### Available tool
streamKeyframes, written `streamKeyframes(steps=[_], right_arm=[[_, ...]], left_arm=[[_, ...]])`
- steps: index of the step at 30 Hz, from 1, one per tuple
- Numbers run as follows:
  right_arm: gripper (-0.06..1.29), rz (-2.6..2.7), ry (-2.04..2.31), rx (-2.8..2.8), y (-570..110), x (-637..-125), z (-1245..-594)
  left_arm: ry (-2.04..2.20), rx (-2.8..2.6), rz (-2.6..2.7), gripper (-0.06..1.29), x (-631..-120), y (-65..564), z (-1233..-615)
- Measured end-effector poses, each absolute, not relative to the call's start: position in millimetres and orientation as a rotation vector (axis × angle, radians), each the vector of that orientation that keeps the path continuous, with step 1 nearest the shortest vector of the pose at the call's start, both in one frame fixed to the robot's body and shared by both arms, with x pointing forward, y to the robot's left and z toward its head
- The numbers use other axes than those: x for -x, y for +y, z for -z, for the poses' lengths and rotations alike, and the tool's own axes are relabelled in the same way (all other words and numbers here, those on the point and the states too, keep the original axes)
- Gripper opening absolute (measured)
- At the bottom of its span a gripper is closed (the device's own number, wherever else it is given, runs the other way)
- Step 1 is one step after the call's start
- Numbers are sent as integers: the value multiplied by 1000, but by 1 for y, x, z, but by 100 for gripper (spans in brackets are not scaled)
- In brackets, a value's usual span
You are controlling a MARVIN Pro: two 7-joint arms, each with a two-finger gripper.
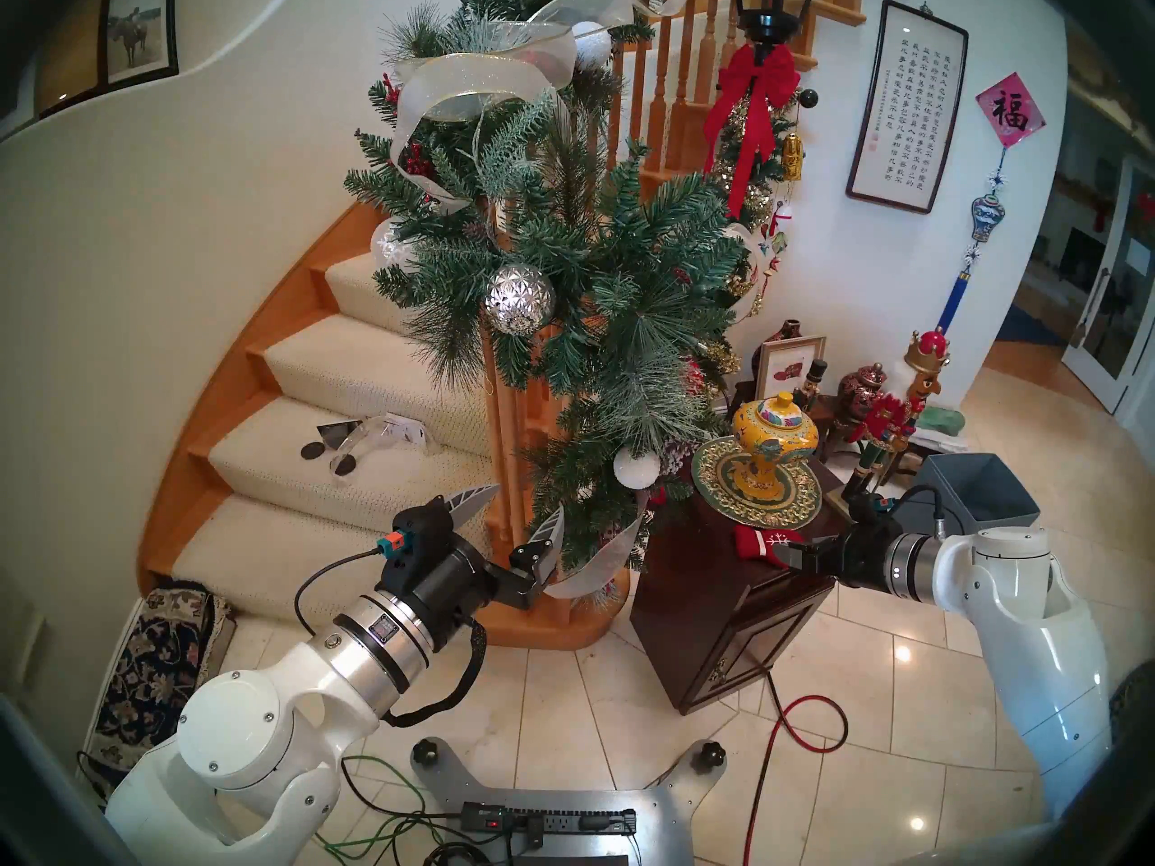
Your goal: Hang the ornament onto the Christmas-tree-style decoration
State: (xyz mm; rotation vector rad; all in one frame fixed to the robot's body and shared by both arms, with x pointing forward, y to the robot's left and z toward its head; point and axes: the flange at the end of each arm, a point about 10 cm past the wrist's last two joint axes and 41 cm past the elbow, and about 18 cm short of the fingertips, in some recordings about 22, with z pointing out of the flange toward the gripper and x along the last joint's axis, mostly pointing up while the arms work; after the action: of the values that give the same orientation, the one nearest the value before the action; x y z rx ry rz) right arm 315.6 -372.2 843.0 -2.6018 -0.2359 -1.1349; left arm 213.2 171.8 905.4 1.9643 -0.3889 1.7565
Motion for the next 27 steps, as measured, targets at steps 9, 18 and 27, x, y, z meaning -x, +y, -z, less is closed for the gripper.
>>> streamKeyframes(steps=[9,18,27], right_arm=[[124,1144,-233,2598,-372,-311,-844],[124,1153,-233,2587,-371,-307,-846],[124,1156,-229,2581,-371,-307,-845]], left_arm=[[-389,-1964,-1756,123,-213,172,-905],[-389,-1964,-1756,123,-213,172,-905],[-389,-1964,-1756,123,-213,172,-905]])
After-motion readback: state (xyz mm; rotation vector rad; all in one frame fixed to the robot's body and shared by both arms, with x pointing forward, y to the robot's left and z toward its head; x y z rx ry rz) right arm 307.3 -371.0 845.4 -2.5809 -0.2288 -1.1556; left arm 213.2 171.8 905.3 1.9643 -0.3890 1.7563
